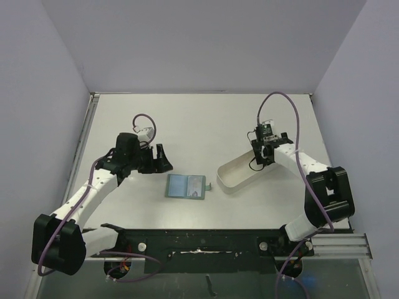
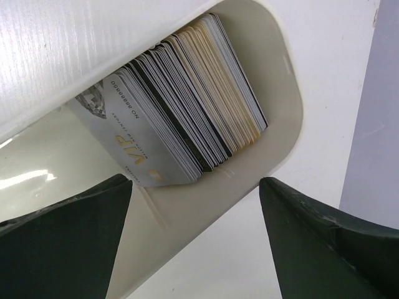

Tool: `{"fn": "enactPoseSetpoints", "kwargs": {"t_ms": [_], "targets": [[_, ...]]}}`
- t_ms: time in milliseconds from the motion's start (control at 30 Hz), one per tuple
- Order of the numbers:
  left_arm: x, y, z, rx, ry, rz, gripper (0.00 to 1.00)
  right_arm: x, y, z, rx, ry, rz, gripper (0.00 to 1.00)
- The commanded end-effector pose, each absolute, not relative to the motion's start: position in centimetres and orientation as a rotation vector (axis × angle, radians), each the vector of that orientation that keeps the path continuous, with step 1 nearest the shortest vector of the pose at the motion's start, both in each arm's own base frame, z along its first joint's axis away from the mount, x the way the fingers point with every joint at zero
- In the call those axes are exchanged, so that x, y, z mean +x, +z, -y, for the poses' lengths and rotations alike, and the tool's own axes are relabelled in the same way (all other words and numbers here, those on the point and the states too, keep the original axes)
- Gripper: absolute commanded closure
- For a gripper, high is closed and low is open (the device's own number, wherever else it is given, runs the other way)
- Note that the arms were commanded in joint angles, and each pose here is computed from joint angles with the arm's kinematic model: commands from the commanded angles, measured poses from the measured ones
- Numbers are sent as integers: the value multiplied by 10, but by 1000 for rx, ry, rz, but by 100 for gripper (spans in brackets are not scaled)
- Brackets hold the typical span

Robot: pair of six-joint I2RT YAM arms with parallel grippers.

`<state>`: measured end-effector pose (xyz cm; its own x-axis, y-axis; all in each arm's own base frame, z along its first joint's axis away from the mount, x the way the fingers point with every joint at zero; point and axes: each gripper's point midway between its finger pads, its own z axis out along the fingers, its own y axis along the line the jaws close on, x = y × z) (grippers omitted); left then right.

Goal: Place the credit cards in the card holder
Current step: Pick up the credit card from the storage box.

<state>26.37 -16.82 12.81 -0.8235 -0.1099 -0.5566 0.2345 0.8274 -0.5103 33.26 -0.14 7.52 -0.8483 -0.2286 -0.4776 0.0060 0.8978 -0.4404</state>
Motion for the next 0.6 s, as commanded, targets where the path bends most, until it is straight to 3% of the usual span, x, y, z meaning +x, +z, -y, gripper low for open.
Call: {"fn": "enactPoseSetpoints", "kwargs": {"t_ms": [0, 333, 567], "targets": [[271, 143, 173, 151, -849, -2334, 25, 351, 80, -10, -187, -557, -2483, 16], [271, 145, 171, 147, -846, -2326, 25, 354, 111, -30, -254, -623, -2443, 17], [271, 146, 169, 145, -840, -2319, 25, 362, 101, -21, -322, -626, -2453, 15]]}}
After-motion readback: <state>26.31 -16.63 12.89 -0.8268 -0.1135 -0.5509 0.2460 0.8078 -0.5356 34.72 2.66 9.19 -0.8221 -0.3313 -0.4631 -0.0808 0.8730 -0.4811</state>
